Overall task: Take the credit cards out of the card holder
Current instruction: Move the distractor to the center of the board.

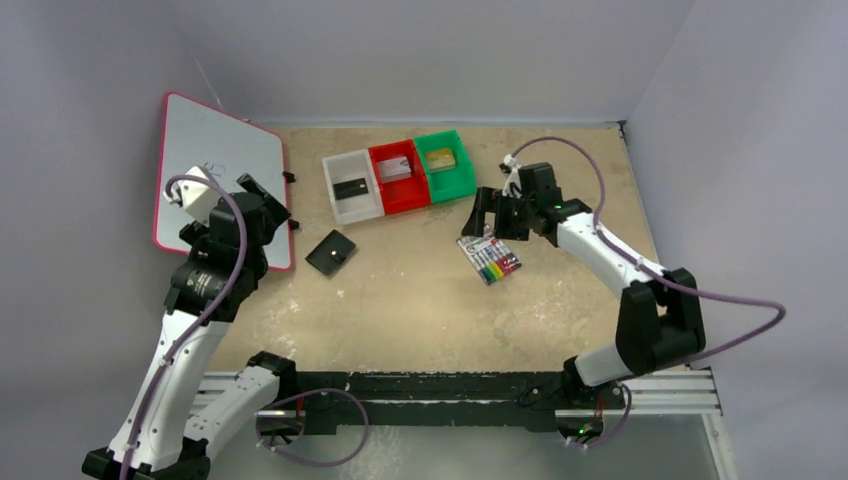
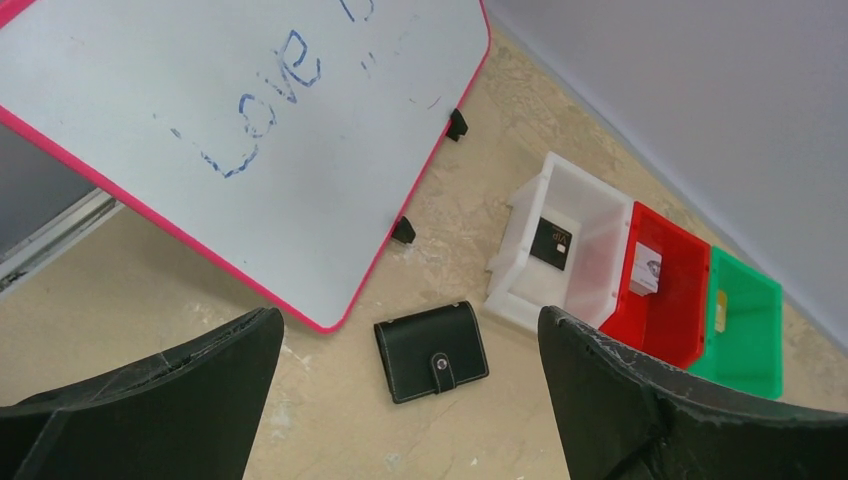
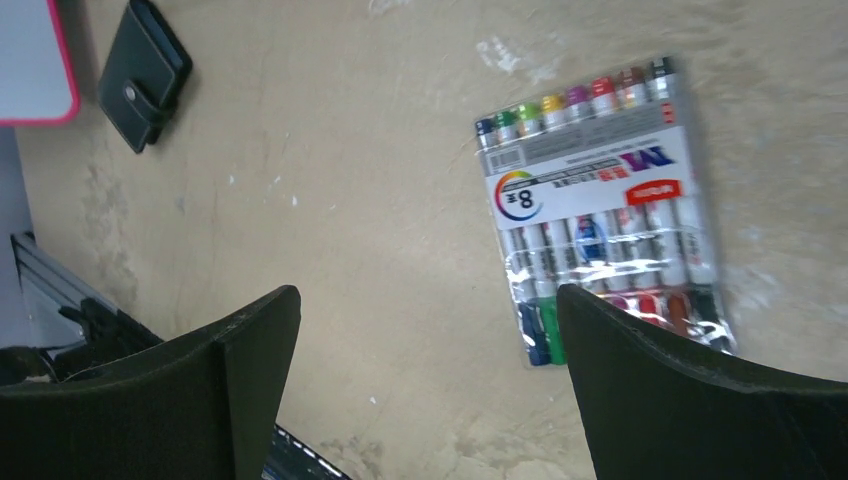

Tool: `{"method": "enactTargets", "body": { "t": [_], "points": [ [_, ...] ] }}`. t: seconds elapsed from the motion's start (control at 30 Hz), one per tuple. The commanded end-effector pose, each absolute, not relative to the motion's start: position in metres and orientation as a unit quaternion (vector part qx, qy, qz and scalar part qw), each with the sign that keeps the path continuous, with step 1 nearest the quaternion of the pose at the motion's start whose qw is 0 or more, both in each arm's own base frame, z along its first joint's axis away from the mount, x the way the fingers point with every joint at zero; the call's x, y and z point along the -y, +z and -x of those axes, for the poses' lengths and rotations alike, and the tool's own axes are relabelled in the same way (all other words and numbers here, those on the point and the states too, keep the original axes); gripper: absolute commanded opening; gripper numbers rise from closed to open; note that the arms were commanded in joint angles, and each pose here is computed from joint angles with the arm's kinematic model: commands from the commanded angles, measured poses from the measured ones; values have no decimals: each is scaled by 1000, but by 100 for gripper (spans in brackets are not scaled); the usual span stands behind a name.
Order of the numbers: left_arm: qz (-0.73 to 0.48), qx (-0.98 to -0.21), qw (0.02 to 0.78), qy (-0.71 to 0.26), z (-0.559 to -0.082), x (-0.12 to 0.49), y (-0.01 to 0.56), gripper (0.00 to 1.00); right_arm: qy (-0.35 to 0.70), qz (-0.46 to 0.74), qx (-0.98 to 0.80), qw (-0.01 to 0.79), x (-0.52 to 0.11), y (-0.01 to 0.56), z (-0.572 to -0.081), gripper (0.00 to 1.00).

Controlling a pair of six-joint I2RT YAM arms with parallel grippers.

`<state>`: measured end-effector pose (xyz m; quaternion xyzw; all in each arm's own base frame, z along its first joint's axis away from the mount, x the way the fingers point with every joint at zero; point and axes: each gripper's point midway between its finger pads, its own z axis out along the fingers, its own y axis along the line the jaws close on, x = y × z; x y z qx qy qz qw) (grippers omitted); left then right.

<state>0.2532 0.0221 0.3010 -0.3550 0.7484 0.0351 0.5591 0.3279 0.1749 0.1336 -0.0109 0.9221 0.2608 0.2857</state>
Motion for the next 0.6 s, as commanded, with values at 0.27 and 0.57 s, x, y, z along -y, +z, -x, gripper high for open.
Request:
{"method": "enactTargets", "body": {
  "t": [0.27,0.57],
  "points": [
    [392,-708,587,-26,-250,-20,314,100,246,89,-944,203,-253,62,-322,100],
    [385,-731,563,-25,-252,-13,303,100,127,48,-968,212,-216,22,-338,100]
  ]
}}
